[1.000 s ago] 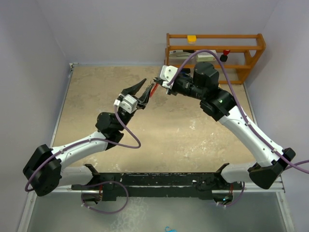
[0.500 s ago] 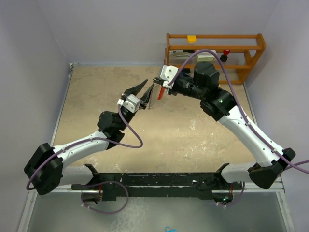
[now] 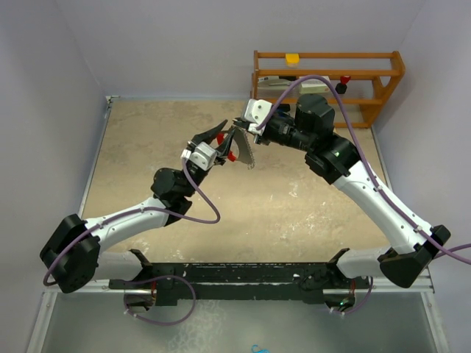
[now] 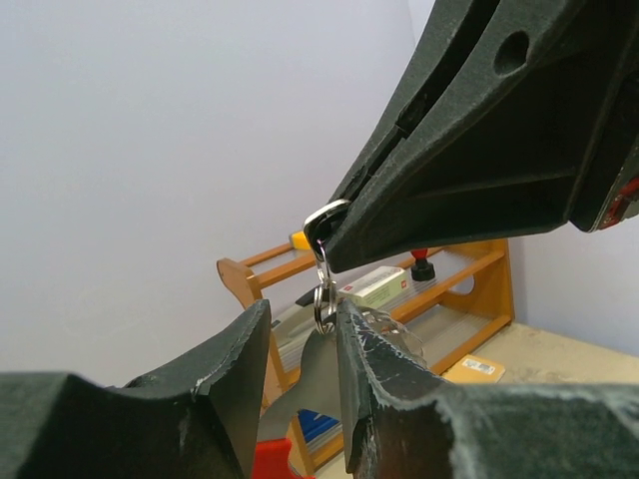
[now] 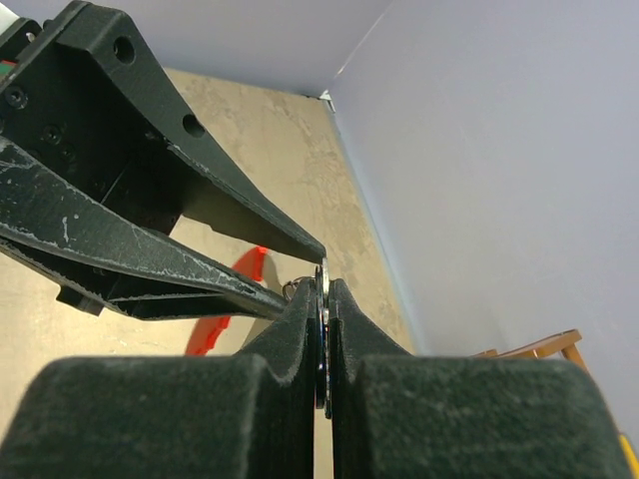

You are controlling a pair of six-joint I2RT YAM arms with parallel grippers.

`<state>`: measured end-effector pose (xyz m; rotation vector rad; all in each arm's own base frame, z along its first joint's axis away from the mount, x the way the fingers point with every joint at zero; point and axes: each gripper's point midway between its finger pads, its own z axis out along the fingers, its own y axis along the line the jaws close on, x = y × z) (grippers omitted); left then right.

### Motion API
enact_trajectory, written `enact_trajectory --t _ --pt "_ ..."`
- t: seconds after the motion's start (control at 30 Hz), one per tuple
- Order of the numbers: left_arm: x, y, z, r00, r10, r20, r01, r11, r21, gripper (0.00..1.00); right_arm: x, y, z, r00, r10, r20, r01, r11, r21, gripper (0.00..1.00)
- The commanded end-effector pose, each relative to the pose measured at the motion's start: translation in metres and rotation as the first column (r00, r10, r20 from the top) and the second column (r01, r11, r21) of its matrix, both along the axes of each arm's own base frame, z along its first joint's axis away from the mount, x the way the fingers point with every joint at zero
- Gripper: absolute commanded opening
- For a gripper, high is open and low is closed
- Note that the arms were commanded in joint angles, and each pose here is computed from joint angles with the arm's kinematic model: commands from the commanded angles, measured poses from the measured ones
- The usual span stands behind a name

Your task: Remove the keys from the keyring

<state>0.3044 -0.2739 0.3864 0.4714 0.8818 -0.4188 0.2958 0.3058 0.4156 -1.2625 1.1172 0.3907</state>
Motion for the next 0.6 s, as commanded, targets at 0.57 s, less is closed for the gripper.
enact_trajectory --t 0.57 --pt "-0.0051 0.0113 0.034 0.997 0.02 0.071 -0.011 0.993 -0.117 0.29 -0.0217 -0.002 0.0443 0.994 0.057 0.09 -0.065 0.994 0.091 0.0"
